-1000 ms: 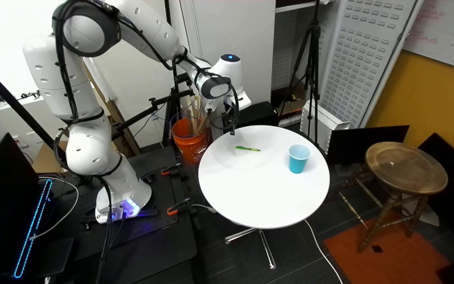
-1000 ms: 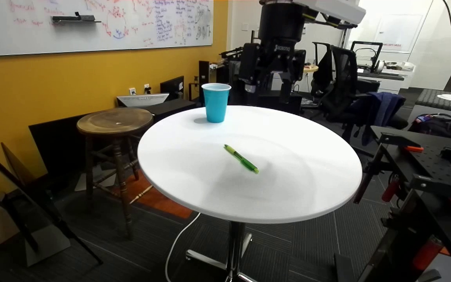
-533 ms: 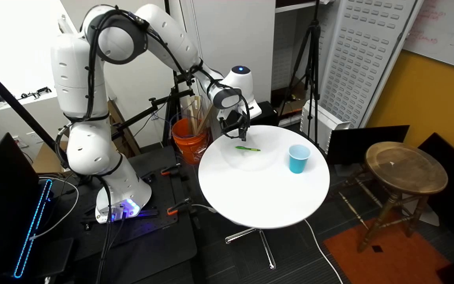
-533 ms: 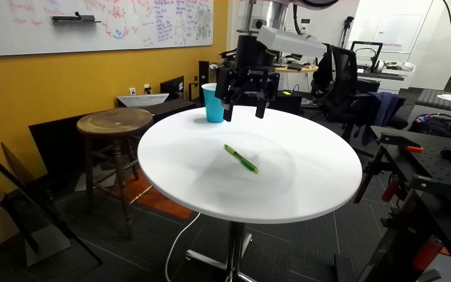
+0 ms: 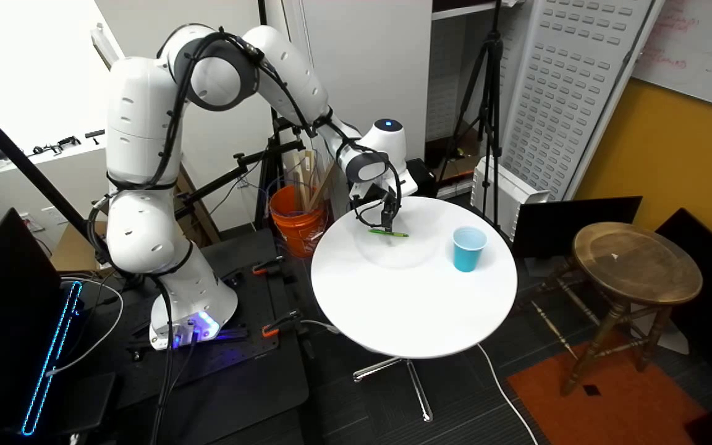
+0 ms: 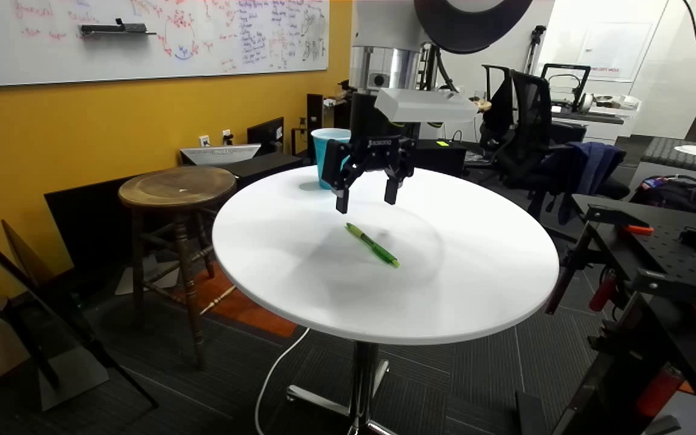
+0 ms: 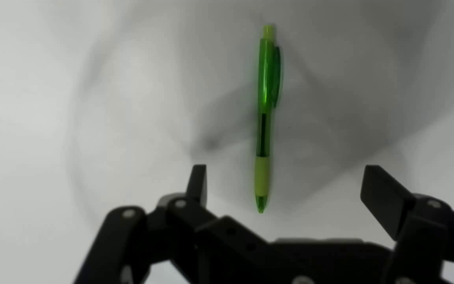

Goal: Move the green pen to the right

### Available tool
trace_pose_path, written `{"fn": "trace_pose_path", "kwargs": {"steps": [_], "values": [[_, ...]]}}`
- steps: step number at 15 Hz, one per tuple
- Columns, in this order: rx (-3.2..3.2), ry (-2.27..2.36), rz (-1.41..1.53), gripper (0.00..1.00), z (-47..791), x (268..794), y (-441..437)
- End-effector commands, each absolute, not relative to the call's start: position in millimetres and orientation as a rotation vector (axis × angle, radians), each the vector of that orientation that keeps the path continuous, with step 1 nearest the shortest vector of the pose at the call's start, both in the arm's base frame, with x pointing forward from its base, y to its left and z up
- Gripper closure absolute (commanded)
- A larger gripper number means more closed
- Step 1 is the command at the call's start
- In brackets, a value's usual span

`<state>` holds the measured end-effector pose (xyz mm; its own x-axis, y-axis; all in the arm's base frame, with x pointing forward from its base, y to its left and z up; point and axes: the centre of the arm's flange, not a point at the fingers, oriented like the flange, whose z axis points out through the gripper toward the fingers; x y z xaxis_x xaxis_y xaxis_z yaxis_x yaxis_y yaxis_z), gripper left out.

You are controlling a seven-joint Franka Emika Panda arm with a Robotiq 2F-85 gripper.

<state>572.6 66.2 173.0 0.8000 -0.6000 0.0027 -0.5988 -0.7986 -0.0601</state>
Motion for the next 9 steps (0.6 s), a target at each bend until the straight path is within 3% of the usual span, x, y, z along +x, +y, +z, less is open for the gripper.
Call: {"fn": "trace_pose_path", "kwargs": {"steps": [1,9], "values": [[-2.923,0.989,-0.061,0.0,160,590,65],[-2.926,1.012,-0.048,0.0,138,608,57]]}}
